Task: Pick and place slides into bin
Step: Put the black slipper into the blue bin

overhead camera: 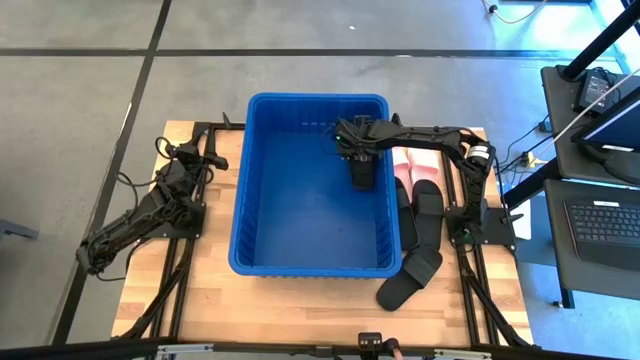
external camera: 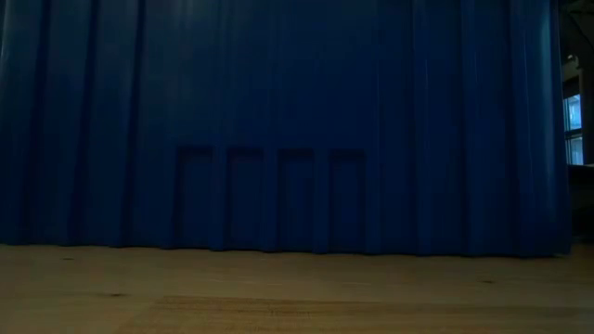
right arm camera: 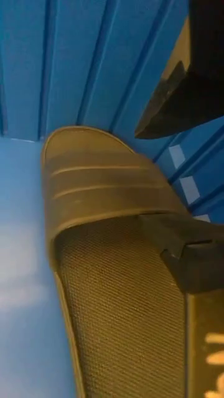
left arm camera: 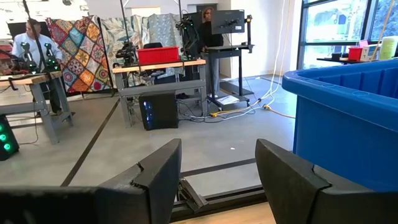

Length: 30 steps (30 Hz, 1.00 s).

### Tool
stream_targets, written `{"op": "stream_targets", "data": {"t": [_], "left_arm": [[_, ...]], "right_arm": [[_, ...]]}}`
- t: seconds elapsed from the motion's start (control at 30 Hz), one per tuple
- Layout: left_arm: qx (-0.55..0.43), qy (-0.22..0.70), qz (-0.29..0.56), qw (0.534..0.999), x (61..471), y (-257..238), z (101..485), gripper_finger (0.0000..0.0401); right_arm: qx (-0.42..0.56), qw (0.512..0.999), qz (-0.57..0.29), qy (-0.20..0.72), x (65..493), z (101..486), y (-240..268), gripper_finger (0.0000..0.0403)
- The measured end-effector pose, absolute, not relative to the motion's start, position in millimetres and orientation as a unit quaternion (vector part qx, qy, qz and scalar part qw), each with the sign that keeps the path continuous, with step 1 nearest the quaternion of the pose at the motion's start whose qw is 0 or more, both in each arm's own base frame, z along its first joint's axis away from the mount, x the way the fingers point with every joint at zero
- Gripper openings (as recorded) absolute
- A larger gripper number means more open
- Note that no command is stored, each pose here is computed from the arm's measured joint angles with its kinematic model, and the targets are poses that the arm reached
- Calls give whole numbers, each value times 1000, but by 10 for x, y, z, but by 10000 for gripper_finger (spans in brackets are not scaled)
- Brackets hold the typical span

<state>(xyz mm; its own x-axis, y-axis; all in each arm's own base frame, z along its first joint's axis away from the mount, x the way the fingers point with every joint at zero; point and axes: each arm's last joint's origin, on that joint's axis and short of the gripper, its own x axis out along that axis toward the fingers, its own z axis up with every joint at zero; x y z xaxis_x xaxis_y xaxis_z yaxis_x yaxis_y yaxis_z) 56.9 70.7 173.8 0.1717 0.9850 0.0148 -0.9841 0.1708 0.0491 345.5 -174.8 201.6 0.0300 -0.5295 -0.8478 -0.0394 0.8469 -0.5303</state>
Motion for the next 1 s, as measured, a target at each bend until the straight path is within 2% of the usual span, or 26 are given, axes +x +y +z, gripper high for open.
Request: {"op": "stream_targets", "data": {"t": [0.27,0.5,0.67,0.87,1.0], "left_arm": [[24,10,643,765,569,706,1738,202],[24,10,643,765,569,706,1738,202],[23,10,643,765,569,706,1738,202],[23,10,643,765,569,706,1738,202],[24,10,643,765,569,706,1738,202]], "right_arm": [[-197,682,-180,681,3460,2009,-1645,205],[-163,702,-185,668,3535,2146,-1520,205],[-125,729,-217,636,3665,2533,-1400,205],[-93,790,-172,581,3807,3149,-1090,205],[-71,792,-164,584,3747,3473,-802,205]]}}
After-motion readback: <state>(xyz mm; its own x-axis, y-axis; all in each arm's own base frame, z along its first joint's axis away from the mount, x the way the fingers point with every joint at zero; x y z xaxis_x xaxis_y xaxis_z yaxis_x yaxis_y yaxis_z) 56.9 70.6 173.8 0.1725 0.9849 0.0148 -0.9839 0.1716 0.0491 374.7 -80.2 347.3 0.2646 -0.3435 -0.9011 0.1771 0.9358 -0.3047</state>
